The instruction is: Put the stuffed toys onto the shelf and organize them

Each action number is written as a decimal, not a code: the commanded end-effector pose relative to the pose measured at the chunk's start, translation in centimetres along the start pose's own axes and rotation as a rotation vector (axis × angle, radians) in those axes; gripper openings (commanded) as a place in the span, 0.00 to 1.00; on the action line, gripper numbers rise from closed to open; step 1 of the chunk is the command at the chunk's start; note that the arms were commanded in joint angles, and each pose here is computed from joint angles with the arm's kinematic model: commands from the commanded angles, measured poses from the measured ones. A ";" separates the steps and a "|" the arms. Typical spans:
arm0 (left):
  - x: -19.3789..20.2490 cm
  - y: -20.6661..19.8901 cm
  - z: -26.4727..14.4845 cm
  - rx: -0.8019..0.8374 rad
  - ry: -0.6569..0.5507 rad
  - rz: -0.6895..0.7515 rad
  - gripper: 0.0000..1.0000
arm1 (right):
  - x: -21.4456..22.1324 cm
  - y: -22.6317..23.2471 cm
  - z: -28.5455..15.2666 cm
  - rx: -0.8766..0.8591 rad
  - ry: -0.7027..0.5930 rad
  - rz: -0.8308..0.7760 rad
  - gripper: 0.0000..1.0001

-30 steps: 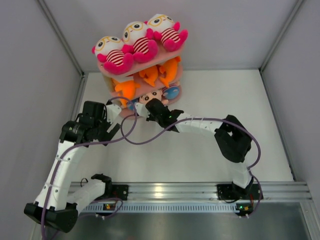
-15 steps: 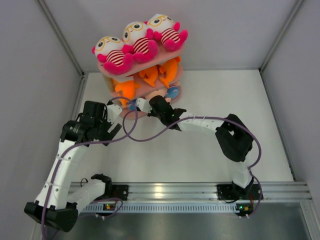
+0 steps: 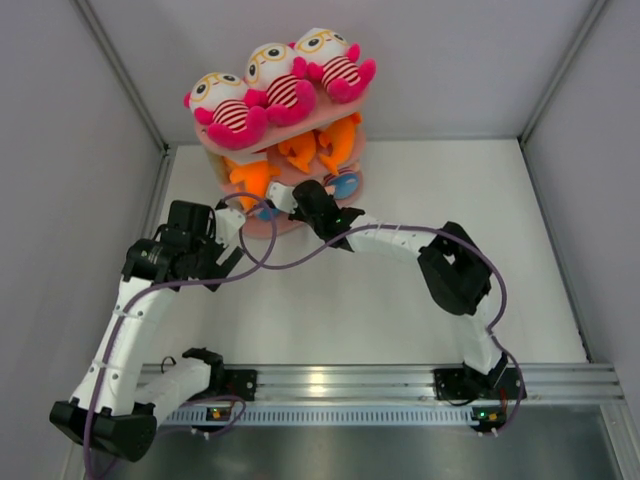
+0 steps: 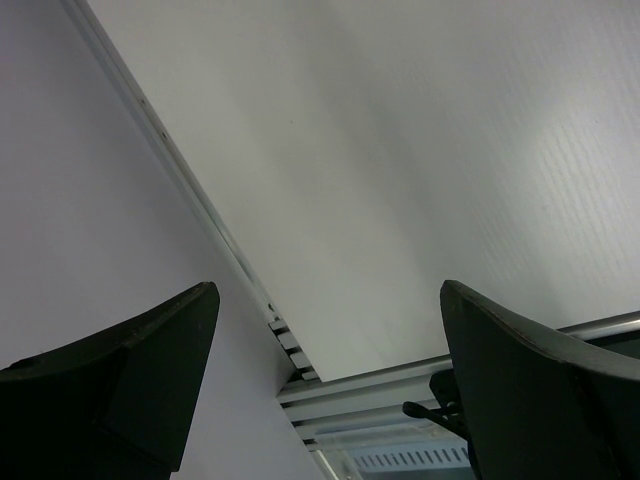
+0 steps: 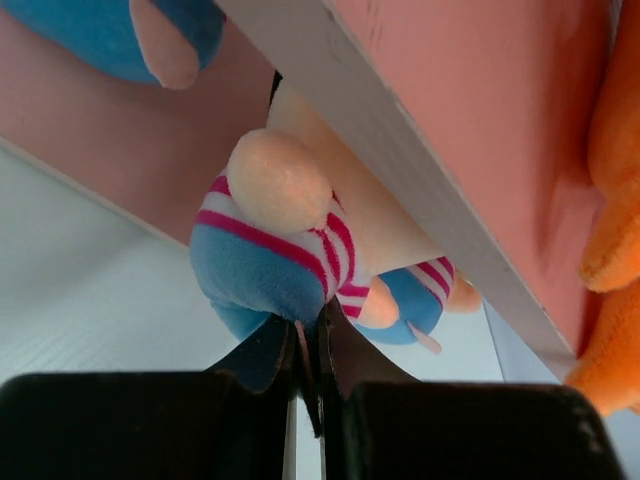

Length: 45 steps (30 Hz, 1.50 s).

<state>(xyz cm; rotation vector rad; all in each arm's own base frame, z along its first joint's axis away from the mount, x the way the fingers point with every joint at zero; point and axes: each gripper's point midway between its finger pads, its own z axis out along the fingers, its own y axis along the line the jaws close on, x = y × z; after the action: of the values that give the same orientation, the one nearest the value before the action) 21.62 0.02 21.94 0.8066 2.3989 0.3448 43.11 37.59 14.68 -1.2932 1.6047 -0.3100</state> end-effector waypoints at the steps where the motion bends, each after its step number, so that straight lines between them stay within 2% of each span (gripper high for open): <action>1: -1.2 0.4 -0.1 -0.009 -0.046 -0.020 0.98 | -3.2 -3.4 0.7 0.116 -0.083 0.115 0.00; 8: -1.2 0.4 -0.1 -0.009 -0.046 -0.019 0.98 | -2.5 -3.3 2.5 0.190 -0.070 0.162 0.03; 9: -1.2 0.4 -0.1 -0.010 -0.048 -0.021 0.98 | -2.6 -3.4 2.5 0.200 -0.080 0.167 0.06; 11: -1.2 0.4 -0.1 -0.010 -0.048 -0.018 0.98 | -2.6 -2.9 2.6 0.191 -0.087 0.147 0.20; 12: -1.1 0.4 -0.1 -0.011 -0.047 -0.018 0.98 | -2.4 -2.7 2.5 0.187 -0.089 0.128 0.31; 14: -1.1 0.4 0.0 -0.010 -0.044 -0.017 0.98 | -2.4 -2.5 2.1 0.191 -0.094 0.113 0.37; 19: -1.1 0.4 0.0 -0.008 -0.042 -0.015 0.98 | -2.4 -1.6 1.2 0.168 -0.118 0.079 0.46; 24: -1.1 0.4 -0.1 -0.010 -0.044 -0.013 0.98 | -2.4 -1.5 0.3 0.150 -0.142 0.056 0.48; 25: -1.1 0.4 -0.1 -0.011 -0.045 -0.013 0.98 | -2.5 -1.3 0.2 0.138 -0.154 0.053 0.52; 30: -1.2 0.3 -0.2 -0.004 -0.054 -0.015 0.98 | -3.5 -1.2 0.6 0.136 -0.199 0.055 0.59; 33: -1.2 0.3 -0.3 -0.006 -0.056 -0.014 0.98 | -3.7 -1.0 0.7 0.132 -0.203 0.062 0.67; 38: -0.8 0.4 -0.3 -0.018 -0.048 -0.011 0.98 | -3.6 -1.1 -0.7 0.121 -0.225 0.084 0.73; 39: -0.8 0.3 -0.3 -0.013 -0.051 -0.009 0.98 | -3.6 -1.1 -1.0 0.120 -0.230 0.084 0.77; 41: -0.9 0.3 -0.3 -0.010 -0.054 -0.008 0.98 | -3.4 -1.1 -2.0 0.115 -0.232 0.077 0.98; 45: -0.9 0.2 -0.2 -0.004 -0.054 -0.009 0.98 | -3.9 -0.7 -4.8 0.098 -0.259 0.078 0.99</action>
<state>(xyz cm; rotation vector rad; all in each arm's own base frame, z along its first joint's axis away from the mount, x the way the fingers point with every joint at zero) 21.61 -0.11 21.94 0.8169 2.3942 0.3335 41.38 37.58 13.51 -1.2320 1.4970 -0.2555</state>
